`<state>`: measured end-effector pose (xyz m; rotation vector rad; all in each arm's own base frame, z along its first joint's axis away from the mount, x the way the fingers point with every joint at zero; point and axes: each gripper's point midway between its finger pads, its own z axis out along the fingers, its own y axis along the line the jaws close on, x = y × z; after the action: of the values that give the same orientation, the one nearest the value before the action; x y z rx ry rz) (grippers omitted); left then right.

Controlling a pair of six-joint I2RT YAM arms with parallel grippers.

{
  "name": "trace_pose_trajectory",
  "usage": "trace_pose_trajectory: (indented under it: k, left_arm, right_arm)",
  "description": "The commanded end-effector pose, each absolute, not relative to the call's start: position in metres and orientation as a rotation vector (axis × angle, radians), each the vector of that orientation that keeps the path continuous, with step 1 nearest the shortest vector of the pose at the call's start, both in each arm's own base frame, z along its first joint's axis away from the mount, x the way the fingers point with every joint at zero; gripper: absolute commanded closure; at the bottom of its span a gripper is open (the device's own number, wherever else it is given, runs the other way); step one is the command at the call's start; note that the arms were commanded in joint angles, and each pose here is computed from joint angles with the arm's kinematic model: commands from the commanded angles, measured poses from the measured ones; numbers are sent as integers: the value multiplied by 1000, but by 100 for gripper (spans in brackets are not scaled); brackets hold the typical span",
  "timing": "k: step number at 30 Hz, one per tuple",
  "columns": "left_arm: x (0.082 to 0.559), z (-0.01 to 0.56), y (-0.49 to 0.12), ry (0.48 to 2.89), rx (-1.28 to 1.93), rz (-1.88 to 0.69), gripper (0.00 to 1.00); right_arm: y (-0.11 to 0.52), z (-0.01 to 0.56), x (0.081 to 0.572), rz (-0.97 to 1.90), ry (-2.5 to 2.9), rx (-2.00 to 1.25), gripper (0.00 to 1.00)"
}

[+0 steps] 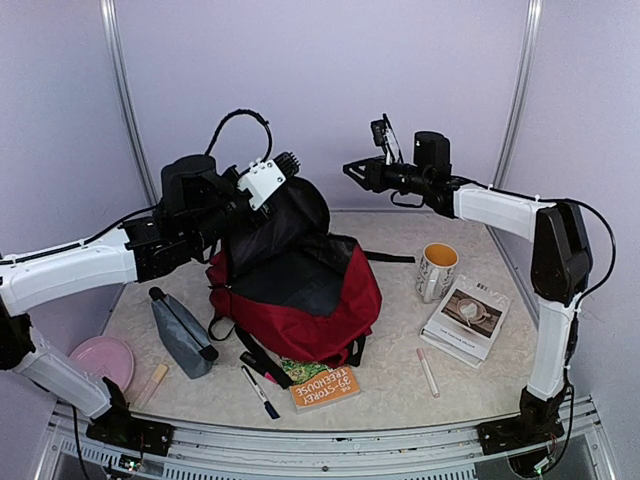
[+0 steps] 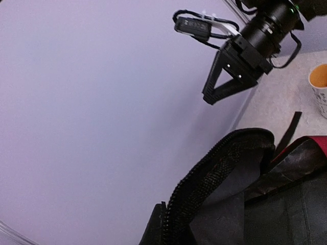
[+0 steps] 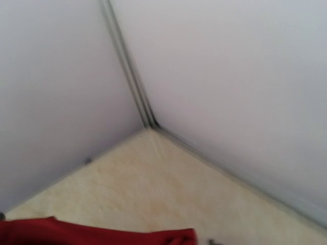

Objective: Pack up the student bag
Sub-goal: Adjust the largest pocket of the student bag.

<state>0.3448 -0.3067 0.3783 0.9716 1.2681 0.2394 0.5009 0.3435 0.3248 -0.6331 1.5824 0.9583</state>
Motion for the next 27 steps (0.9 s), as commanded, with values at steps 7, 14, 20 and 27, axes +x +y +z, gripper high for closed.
trace_pose_trajectory:
  k: [7,14,20,27]
  left_arm:
    - [343,327,-321,1425,875,36,100]
    - [378,333,-296,1529,735,83,100]
    - [433,380,-256,1526,583,239,100]
    - [451,441,-225,1419,498,356,100]
  right_arm:
    - [323,293,417,751,1792,-763,51]
    - [354,245,318,832,1897,-926,53]
    - [359,234,276,890,1994,-870,52]
    - [341,185,232,670,2266,-812,43]
